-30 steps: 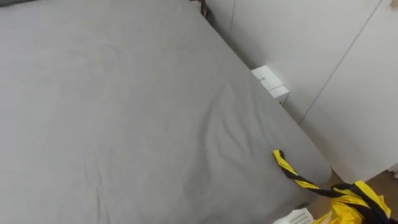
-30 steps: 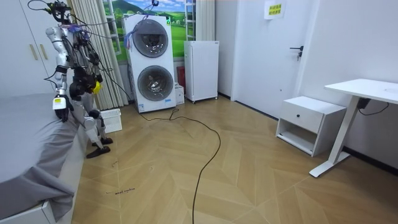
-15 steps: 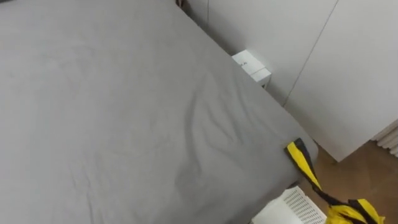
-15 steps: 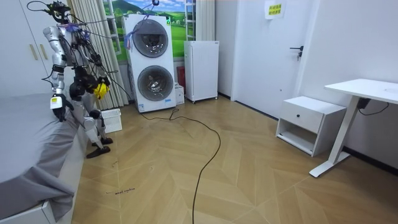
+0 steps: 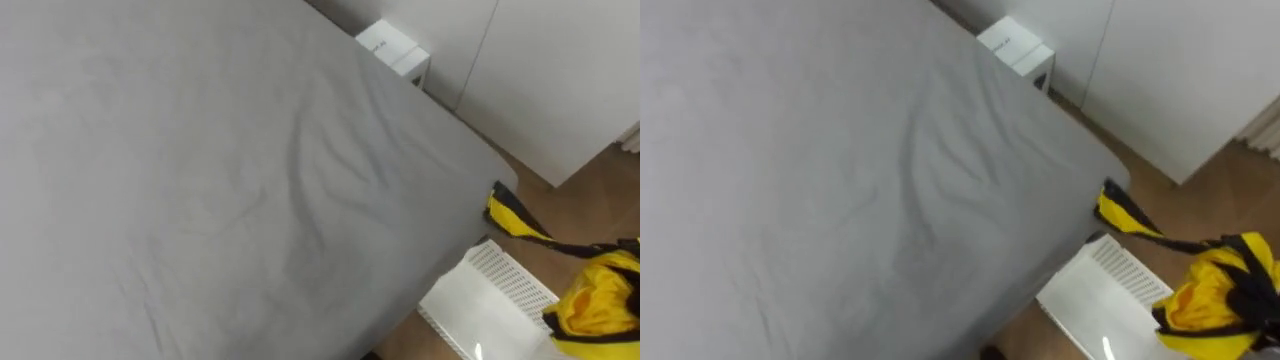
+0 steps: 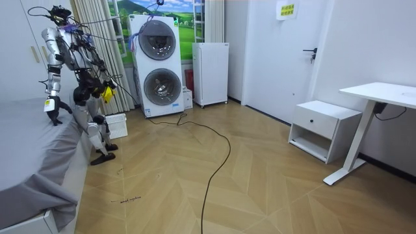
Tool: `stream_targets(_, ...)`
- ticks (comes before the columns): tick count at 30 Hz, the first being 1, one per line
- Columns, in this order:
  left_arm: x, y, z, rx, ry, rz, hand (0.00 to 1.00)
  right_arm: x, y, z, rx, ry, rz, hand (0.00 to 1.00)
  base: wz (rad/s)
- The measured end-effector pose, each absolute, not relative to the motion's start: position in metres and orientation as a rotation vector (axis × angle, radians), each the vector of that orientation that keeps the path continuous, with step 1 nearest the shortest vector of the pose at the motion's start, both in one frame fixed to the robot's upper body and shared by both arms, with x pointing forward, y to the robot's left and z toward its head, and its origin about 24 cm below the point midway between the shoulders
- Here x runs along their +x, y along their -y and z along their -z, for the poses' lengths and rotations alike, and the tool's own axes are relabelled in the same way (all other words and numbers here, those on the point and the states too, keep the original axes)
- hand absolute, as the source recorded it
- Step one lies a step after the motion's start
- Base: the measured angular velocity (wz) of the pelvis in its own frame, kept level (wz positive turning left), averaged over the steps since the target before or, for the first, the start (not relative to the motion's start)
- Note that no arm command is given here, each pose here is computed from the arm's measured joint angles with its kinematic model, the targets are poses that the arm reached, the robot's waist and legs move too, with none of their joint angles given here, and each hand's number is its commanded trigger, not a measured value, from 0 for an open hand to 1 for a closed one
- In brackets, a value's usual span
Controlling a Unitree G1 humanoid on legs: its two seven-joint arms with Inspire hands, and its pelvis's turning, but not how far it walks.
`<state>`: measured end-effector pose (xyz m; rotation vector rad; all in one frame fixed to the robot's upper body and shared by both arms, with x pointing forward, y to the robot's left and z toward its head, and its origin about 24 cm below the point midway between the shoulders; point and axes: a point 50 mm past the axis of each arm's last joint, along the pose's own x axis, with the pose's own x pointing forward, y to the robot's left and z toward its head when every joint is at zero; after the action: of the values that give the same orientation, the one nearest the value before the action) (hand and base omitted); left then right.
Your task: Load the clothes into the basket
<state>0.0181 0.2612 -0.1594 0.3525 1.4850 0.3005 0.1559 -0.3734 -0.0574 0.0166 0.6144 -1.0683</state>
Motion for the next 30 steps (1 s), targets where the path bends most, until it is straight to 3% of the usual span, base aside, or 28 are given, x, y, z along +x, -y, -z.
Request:
stream_targets(7,0.028,-0.261,0.159,0.338,-1.439,-0.295,0.00,0.167,0.369,0.062,0.067,-0.636,1.071,1.00,0.05)
stream_targets(9,0.033,-0.261,0.159,0.339,-1.427,-0.292,0.00,0.164,0.371,0.063,0.064,-0.649,1.078,0.90,0.06)
stream_targets(10,0.036,-0.261,0.159,0.339,-1.418,-0.292,0.00,0.163,0.373,0.063,0.060,-0.655,1.085,0.95,0.10)
stream_targets(11,0.038,-0.261,0.159,0.339,-1.413,-0.291,0.00,0.162,0.374,0.063,0.058,-0.658,1.089,0.90,0.08)
stream_targets(12,0.038,-0.261,0.159,0.339,-1.412,-0.292,0.00,0.162,0.374,0.063,0.058,-0.655,1.089,0.57,0.06)
stream_targets(13,0.038,-0.260,0.159,0.341,-1.411,-0.288,0.00,0.162,0.375,0.062,0.056,-0.653,1.091,0.00,0.05)
stream_targets(30,0.043,-0.263,0.157,0.322,-1.376,-0.298,0.00,0.160,0.387,0.054,0.025,-0.621,1.127,0.00,0.03)
